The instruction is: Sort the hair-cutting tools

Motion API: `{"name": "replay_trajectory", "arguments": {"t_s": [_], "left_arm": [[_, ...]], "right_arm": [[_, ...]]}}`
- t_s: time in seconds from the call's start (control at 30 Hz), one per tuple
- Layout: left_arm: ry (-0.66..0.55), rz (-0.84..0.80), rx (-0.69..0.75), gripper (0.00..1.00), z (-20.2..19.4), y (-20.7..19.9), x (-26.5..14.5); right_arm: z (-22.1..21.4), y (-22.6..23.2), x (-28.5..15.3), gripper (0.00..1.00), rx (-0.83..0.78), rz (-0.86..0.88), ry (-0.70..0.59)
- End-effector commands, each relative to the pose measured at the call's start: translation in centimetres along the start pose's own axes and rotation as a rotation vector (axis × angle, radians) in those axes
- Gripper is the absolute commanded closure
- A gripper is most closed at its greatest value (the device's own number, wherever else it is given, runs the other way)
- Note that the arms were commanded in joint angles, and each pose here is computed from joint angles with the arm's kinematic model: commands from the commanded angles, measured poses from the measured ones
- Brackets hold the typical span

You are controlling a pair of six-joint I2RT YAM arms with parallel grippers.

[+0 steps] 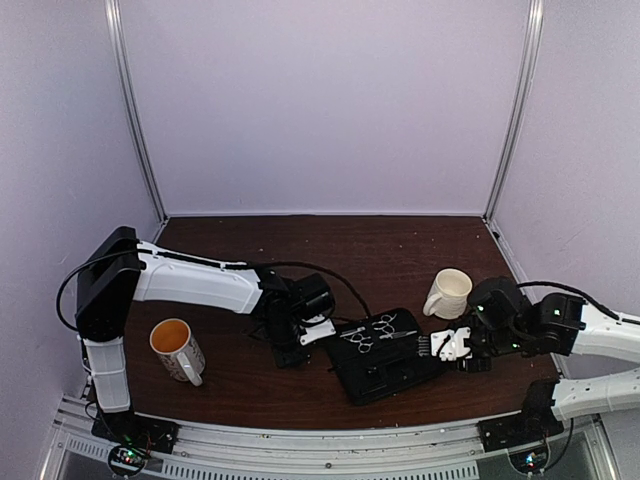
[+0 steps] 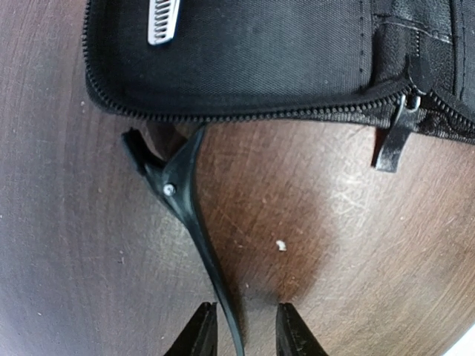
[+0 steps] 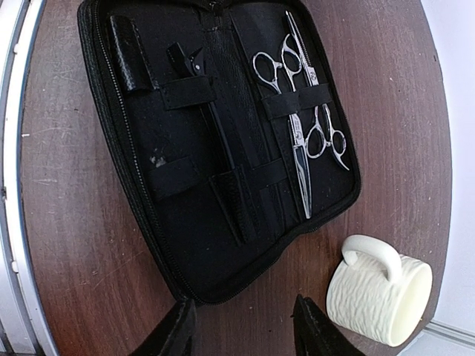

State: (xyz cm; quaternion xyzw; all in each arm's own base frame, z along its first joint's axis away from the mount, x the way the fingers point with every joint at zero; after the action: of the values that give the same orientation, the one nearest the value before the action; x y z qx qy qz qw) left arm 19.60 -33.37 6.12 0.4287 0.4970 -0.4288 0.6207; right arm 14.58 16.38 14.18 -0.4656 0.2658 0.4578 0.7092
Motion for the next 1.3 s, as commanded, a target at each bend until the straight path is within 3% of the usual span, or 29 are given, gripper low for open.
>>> {"name": "replay_trajectory", "arguments": {"t_s": [0.0,0.27,0.5,0.83,1.27], "left_arm": [[-0.009,0.016,-0.019,0.69,0.3,0.6,-0.6],[0.038,0.009,-0.042,0.75,-0.4,0.5,0.2],[0.053,-0.025,-0.078,0.71,-0.9,0.9,0.8],[0.060,-0.041,-0.049,0.97,-0.6,0.9,0.6],[-0.132,-0.048,-0.021,1.00,2.9,1.2,-9.1]], "right_arm": [[0.3,-0.5,-0.3,0.54,0.020,-0.017,-0.002],[0.0,-0.5,0.0,0.54,0.017,-0.022,0.006],[0.4,-0.7,-0.2,0.54,0.024,-0.018,0.002],[0.7,-1.2,-0.7,0.54,0.042,-0.024,-0.004],[1.0,-3.1,-2.6,0.51,0.202,-0.015,-0.070]]}}
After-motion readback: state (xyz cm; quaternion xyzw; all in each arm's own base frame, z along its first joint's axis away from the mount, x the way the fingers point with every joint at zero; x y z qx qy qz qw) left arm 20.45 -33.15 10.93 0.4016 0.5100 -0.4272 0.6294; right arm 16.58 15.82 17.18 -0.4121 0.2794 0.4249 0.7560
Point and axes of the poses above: each gripper's point midway between its finger pads, its own x axis out along the fingers, its own y axis along the line the jaws close on, z = x × y, the point moved 4 cm from there along -x, back along the fingers, and after that the axes turned 6 degrees about x, right-handed, at the moved point
